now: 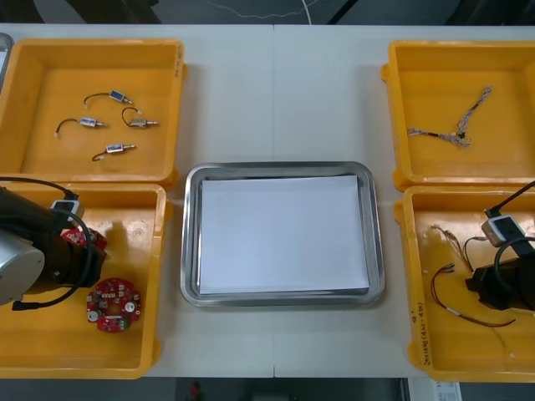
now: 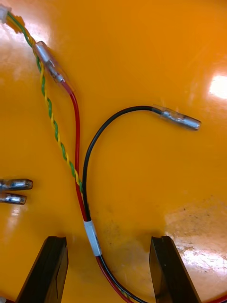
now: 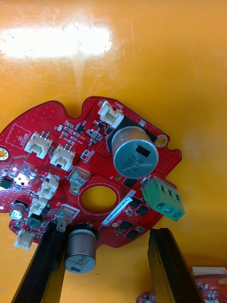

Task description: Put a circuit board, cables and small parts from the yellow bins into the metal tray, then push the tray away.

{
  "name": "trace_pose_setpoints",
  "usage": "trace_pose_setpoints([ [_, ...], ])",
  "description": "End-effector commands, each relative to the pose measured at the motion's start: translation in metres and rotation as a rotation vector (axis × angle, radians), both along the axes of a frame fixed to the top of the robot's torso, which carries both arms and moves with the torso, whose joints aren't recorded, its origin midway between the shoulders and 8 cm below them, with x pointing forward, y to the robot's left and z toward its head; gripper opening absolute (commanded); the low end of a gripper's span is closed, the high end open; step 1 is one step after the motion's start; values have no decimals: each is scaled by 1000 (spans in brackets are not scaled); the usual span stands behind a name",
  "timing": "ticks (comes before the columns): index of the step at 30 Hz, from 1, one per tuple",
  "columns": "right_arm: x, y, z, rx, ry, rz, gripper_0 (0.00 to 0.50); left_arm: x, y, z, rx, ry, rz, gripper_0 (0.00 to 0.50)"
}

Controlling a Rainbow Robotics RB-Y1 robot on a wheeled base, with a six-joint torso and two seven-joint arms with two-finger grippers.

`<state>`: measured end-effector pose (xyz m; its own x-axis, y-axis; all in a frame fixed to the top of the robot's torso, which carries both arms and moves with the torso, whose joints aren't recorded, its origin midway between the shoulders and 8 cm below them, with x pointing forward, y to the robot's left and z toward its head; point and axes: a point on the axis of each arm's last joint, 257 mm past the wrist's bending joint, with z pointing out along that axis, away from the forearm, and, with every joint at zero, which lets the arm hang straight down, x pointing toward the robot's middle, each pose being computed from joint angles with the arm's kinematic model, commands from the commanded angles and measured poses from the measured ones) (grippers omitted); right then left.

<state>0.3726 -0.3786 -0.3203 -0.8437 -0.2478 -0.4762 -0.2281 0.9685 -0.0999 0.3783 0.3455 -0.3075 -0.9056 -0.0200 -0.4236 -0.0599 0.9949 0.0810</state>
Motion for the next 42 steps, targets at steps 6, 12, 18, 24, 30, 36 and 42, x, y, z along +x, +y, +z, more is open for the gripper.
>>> trace_pose_setpoints([
  [6,-16,-12,-11,-40,14,22,500,-9,-6,-12,-49,3,77,0],
  [12,-18,-12,-14,-44,19,24,500,-8,-4,-11,-46,-3,80,0],
  [18,-14,-7,-16,-44,-4,33,500,-1,5,0,-50,-27,97,0],
  [24,-12,-5,-15,-41,-13,34,500,8,11,21,-82,-62,116,0],
  [30,-13,-5,-16,-41,-11,39,424,8,21,47,-78,-77,133,0],
  [36,-15,-4,-18,-33,-14,33,71,4,25,72,-80,-72,149,1],
  [42,-12,-3,-16,-28,-28,30,0,-3,22,104,-92,-64,147,0],
])
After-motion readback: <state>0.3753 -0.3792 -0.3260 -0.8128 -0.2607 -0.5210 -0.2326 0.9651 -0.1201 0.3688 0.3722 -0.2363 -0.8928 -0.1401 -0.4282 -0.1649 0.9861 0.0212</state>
